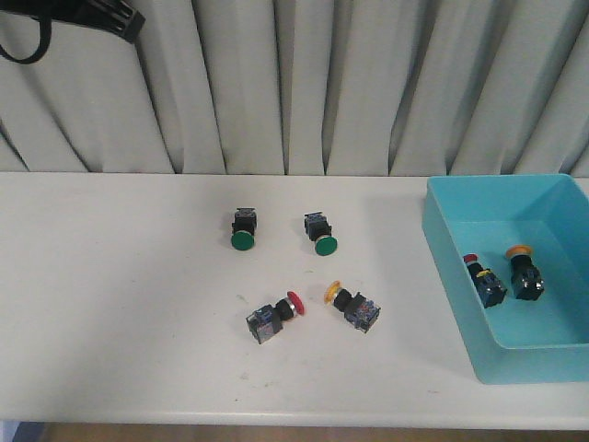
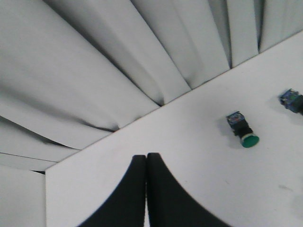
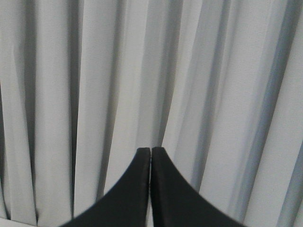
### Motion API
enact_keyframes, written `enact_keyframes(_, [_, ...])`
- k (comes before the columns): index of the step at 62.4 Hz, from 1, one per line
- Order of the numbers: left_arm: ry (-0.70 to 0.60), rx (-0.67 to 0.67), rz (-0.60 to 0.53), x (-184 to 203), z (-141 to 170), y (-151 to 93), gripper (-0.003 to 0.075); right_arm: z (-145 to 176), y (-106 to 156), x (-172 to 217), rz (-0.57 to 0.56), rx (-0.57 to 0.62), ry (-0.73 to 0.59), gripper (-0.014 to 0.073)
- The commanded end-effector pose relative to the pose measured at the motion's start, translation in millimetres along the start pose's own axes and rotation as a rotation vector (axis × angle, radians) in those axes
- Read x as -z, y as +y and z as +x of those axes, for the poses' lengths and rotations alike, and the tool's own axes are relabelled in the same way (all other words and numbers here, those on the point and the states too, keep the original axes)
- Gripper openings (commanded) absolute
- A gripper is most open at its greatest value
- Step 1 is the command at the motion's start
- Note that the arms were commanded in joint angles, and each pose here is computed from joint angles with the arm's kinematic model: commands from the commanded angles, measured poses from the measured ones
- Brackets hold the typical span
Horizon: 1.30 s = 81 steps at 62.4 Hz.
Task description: Pick red and yellow buttons and place in box
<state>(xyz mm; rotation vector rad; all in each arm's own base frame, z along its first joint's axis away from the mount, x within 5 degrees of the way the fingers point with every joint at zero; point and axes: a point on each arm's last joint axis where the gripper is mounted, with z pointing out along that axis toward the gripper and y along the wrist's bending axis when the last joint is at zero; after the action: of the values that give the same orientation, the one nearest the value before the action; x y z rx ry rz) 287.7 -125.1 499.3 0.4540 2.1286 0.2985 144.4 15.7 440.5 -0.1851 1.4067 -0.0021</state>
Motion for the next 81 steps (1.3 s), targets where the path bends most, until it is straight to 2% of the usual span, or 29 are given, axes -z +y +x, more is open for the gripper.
enact_keyframes(1, [-0.138, 0.007, -0.062, 19, -10, 15, -0.0006, -13, -5, 1, 0.042, -0.003, -0.079, -0.0004])
enact_keyframes(7, [-0.189, 0.020, -0.058, 29, -12, 19, -0.0006, -13, -5, 1, 0.042, -0.003, -0.079, -0.0004])
enact_keyframes(13, [-0.283, 0.144, 0.037, 56, -10, 24, -0.0006, -13, -5, 1, 0.042, -0.003, -0.079, -0.0004])
enact_keyframes(22, [-0.330, 0.283, 0.128, 87, 19, 31, -0.0006, -13, -5, 1, 0.042, -0.003, -0.079, -0.0004])
enact_keyframes(31, [-0.340, 0.297, 0.121, 84, 78, 23, -0.0006, -13, -5, 1, 0.042, -0.003, -0.079, -0.0004])
enact_keyframes(40, [-0.480, 0.268, 0.170, 71, 145, 3, -0.0006, -13, -5, 1, 0.042, -0.003, -0.079, -0.0004])
enact_keyframes(48, [-0.581, 0.281, 0.226, 52, 222, -18, -0.0006, -13, -5, 1, 0.042, -0.003, -0.079, -0.0004])
enact_keyframes(58, [-0.593, 0.454, 0.244, 28, 302, -38, -0.0006, -13, -5, 1, 0.042, -0.003, -0.079, -0.0004])
enact_keyframes(69, [-0.597, 0.631, 0.190, 10, 357, -50, -0.0006, -13, -5, 1, 0.042, -0.003, -0.079, -0.0004])
enact_keyframes(74, [-0.609, 0.630, 0.150, 6, 370, -52, -0.0006, -13, -5, 1, 0.042, -0.003, -0.079, -0.0004])
enact_keyframes(81, [-0.640, 0.557, 0.067, 4, 386, -55, -0.0006, -13, -5, 1, 0.042, -0.003, -0.079, -0.0004])
